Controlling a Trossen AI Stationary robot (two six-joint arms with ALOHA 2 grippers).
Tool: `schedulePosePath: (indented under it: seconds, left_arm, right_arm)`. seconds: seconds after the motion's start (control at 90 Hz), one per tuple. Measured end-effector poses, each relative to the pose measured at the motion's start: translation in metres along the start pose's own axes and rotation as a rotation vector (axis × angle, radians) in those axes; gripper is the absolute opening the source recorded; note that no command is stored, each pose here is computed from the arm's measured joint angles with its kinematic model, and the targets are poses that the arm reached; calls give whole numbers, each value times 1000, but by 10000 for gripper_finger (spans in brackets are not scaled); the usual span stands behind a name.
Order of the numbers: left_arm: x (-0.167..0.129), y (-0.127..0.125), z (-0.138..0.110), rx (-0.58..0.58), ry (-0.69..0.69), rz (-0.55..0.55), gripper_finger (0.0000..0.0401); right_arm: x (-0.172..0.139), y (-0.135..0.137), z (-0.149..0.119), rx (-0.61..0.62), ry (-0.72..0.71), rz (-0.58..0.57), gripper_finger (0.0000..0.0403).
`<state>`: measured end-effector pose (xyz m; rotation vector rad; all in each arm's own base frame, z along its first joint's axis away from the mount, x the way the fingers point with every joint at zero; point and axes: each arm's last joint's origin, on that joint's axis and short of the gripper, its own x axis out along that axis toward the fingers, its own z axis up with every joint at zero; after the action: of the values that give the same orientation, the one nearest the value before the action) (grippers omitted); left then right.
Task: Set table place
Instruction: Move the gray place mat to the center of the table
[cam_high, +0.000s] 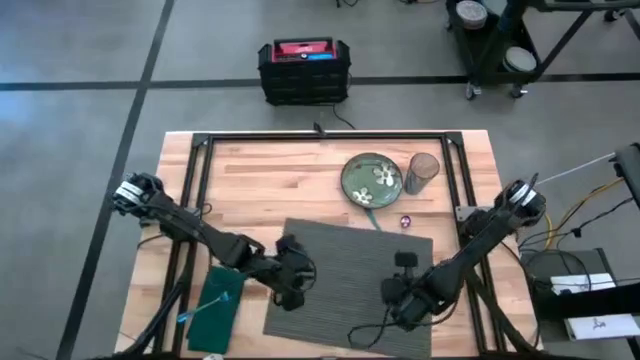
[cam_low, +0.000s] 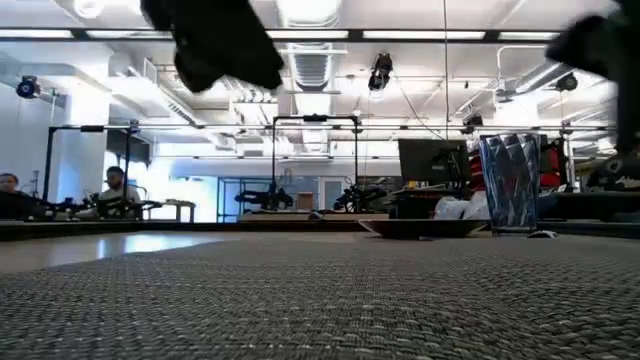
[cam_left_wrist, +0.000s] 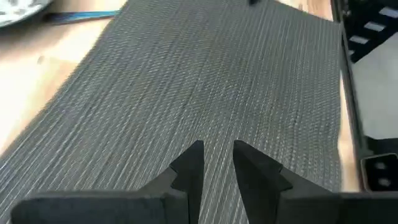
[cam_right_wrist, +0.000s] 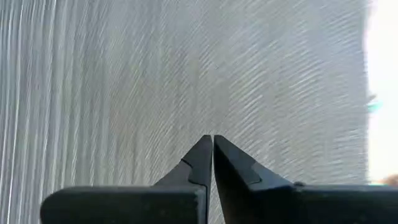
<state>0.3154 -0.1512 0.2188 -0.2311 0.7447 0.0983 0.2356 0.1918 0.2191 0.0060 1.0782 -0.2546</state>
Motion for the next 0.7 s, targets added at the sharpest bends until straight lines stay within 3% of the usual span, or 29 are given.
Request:
schedulePosePath:
  seconds: [0.078,0.167,0.289,0.522,0.7]
  left_arm:
    - [22,4,-11,20,56,49,74]
    - [43,8,-26,29,136,84,74]
    - [59,8,-51,23,280,109,74]
    - [54,-4,-69,16,349,131,74]
    - [49,-6,-67,31,334,126,74]
  right_arm:
    - [-8,-17,7,111,-121,-102,2]
    - [-7,-42,19,248,-142,-165,2]
    - [10,-73,30,333,-25,-165,2]
    - [65,-127,31,440,196,-193,9]
    - [95,-146,35,512,192,-43,42]
